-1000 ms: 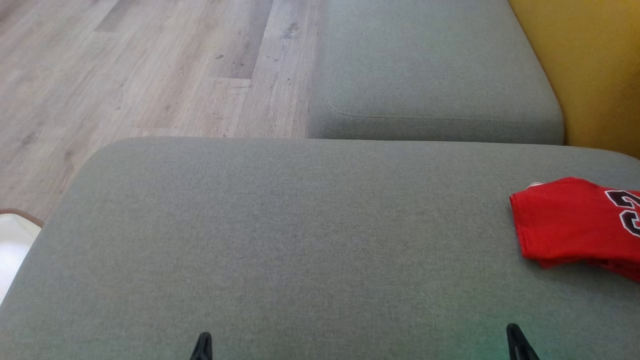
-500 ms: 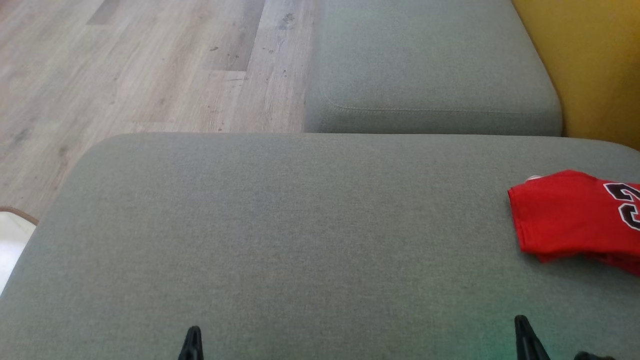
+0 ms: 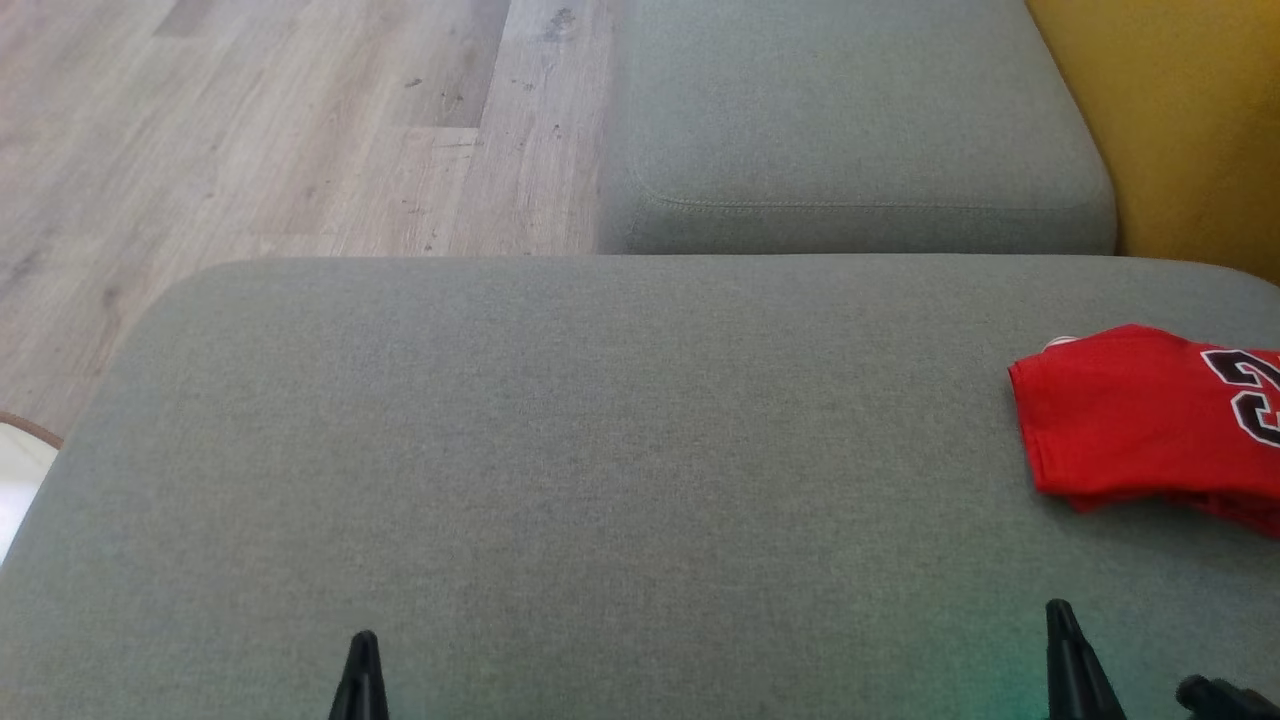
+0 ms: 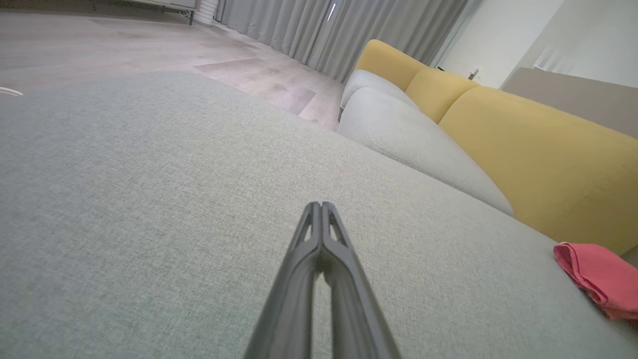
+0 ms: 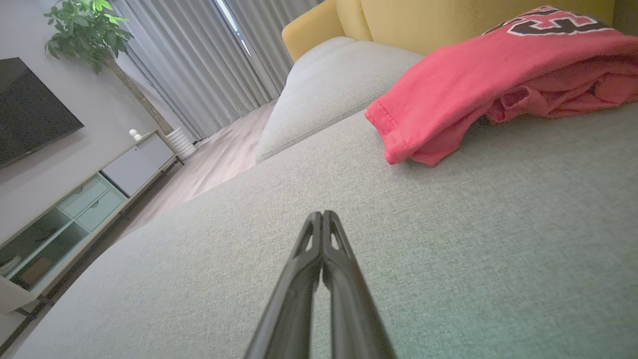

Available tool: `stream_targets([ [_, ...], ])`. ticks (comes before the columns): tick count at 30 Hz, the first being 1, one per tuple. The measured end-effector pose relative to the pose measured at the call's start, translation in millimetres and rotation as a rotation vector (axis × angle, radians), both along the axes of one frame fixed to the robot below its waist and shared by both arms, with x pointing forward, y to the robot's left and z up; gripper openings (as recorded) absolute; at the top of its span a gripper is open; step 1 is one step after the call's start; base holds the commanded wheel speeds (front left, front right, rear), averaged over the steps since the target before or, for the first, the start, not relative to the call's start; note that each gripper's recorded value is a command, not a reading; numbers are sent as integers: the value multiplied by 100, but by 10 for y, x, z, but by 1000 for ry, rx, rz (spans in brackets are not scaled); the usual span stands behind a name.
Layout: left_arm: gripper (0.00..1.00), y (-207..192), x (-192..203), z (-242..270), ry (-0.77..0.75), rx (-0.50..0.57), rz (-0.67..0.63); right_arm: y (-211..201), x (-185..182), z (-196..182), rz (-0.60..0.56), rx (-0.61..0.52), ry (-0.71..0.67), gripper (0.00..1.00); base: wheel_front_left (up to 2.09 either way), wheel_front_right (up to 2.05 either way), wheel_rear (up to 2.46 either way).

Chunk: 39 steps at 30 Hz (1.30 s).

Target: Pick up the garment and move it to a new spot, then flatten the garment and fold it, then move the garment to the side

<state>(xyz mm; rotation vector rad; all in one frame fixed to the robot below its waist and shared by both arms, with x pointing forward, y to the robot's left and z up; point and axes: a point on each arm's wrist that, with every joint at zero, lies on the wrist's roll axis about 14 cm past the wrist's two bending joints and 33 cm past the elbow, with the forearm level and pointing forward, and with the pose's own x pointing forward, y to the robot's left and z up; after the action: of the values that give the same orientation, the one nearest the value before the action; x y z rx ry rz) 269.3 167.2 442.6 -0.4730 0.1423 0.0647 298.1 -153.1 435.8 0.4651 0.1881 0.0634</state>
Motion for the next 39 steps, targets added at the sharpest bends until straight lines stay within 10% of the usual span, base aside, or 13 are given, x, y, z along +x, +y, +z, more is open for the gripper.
stream_targets([
  [39, 0, 125, 383, 30, 33, -439, 67, -229, 307, 93, -161, 441, 40, 0, 0, 0, 0],
])
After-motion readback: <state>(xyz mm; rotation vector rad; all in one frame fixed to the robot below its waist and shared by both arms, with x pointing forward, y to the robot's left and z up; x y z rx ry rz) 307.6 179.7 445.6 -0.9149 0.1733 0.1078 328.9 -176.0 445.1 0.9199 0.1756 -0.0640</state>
